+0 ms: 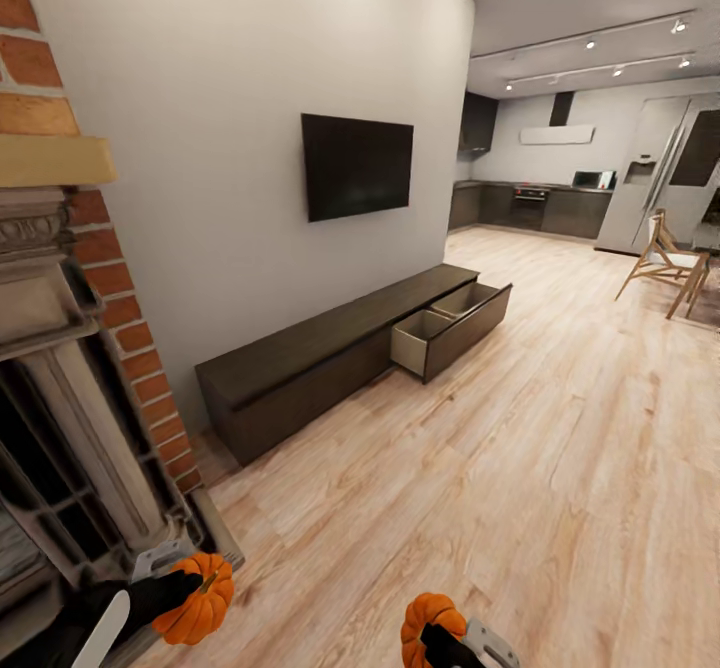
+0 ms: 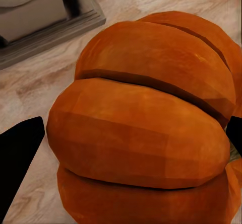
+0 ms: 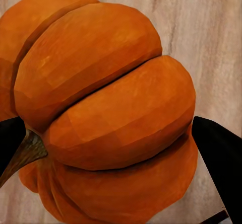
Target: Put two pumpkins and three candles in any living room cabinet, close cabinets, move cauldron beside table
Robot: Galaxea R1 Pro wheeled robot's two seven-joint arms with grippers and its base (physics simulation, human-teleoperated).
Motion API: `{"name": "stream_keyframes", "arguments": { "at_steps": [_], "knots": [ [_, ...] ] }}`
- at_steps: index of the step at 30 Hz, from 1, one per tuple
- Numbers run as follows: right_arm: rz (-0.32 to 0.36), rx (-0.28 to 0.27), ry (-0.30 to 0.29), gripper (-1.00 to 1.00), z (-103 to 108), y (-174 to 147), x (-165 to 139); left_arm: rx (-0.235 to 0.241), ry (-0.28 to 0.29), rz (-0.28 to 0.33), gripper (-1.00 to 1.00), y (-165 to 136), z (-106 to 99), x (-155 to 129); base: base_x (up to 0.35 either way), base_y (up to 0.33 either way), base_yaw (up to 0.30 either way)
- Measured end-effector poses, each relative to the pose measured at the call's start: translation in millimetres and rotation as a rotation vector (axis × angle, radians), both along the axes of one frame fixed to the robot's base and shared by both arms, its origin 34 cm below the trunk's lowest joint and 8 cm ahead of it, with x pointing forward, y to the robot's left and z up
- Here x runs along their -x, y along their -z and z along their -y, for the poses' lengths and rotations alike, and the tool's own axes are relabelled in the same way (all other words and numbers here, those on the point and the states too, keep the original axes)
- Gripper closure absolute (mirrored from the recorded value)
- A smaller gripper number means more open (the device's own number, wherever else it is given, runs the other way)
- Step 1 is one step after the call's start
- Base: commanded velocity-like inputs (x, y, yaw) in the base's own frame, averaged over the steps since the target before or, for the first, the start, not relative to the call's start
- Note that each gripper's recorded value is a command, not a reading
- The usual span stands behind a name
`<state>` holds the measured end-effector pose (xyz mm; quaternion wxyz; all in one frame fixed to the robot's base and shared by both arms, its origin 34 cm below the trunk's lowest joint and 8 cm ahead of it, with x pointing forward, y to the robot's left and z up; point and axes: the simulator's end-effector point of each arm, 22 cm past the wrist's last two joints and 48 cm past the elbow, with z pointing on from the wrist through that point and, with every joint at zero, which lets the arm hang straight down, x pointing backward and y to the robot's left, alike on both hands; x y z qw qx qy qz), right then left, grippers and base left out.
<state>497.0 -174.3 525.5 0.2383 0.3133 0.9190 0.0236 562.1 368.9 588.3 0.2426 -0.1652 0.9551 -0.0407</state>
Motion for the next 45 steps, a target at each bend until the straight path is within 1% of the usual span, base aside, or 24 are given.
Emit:
{"name": "stream_keyframes", "arguments": {
  "at_steps": [6, 17, 30, 33, 38, 45],
  "knots": [
    [-0.002, 0.002, 0.003, 1.00, 2.1, 0.8, 0.6, 0.001, 0.001, 0.000, 1.00, 0.3, 0.3, 0.0, 0.322, -0.087, -0.080],
    [-0.003, 0.002, 0.004, 1.00, 1.4, 1.0, 0.9, 0.002, 0.001, 0.000, 1.00, 0.4, 0.5, -0.1, 0.294, -0.162, -0.266],
    [-0.004, 0.003, 0.002, 1.00, 1.2, 1.5, 1.0, 0.001, 0.001, 0.001, 1.00, 0.4, 0.4, -0.6, 0.025, -0.021, -0.278],
    [-0.014, 0.005, 0.002, 1.00, 1.6, 4.5, 4.7, 0.001, 0.001, 0.001, 1.00, 0.4, 0.1, -0.6, 0.000, 0.000, -0.278],
    [0.010, 0.018, 0.028, 1.00, 7.3, 3.2, 1.8, 0.001, 0.001, 0.001, 1.00, 0.4, 0.2, -0.5, 0.000, 0.000, -0.278],
    [0.015, 0.021, 0.033, 1.00, 8.4, 2.7, 1.2, 0.001, 0.001, 0.001, 1.00, 0.3, 0.4, -0.5, 0.036, 0.000, -0.278]
  ]
}}
